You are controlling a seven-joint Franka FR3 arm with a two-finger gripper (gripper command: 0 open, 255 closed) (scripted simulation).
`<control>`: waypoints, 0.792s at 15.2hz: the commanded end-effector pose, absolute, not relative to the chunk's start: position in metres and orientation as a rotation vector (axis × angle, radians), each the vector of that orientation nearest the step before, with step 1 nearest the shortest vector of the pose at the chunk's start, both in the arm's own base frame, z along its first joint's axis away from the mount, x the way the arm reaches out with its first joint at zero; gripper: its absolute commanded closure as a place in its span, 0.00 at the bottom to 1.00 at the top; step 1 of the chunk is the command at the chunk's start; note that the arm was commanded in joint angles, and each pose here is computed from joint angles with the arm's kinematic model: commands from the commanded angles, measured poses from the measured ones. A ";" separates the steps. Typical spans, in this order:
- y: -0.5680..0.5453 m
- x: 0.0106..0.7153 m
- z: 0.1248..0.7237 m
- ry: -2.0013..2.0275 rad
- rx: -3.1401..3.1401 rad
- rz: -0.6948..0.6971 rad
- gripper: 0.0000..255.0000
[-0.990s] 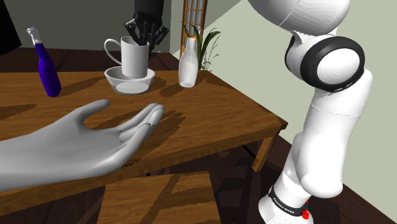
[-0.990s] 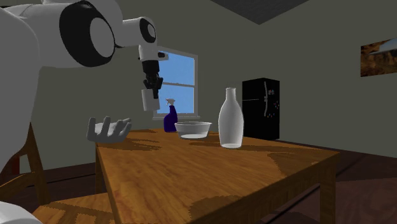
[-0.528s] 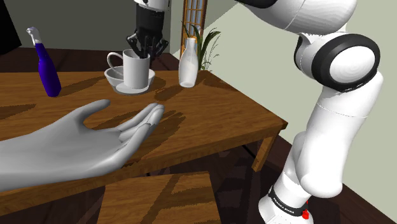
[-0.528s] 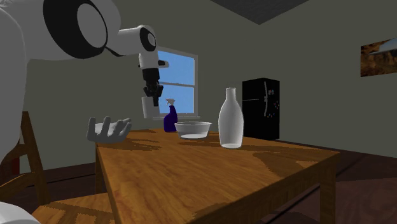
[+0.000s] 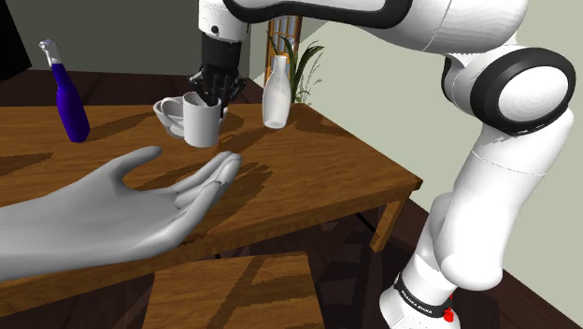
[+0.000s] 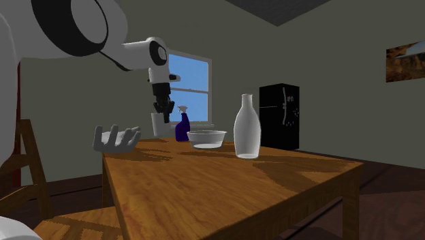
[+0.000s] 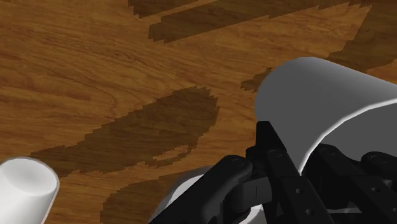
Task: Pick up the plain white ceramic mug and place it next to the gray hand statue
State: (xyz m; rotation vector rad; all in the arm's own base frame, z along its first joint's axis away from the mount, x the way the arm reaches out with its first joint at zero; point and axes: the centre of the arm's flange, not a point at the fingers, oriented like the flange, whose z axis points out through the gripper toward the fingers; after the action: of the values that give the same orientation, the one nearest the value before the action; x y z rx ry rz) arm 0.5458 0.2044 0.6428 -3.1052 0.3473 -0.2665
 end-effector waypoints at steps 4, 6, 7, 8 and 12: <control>0.204 0.547 0.616 0.347 -3.105 -0.267 1.00; 0.204 0.547 0.605 0.347 -3.105 -0.267 1.00; 0.204 0.547 0.600 0.347 -3.105 -0.267 1.00; 0.204 0.547 0.595 0.347 -3.105 -0.267 1.00; 0.204 0.547 0.576 0.347 -3.105 -0.267 1.00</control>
State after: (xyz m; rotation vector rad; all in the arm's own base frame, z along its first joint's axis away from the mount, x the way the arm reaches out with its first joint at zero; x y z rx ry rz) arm 0.5469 0.2046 0.5793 -3.1052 0.3471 -0.2664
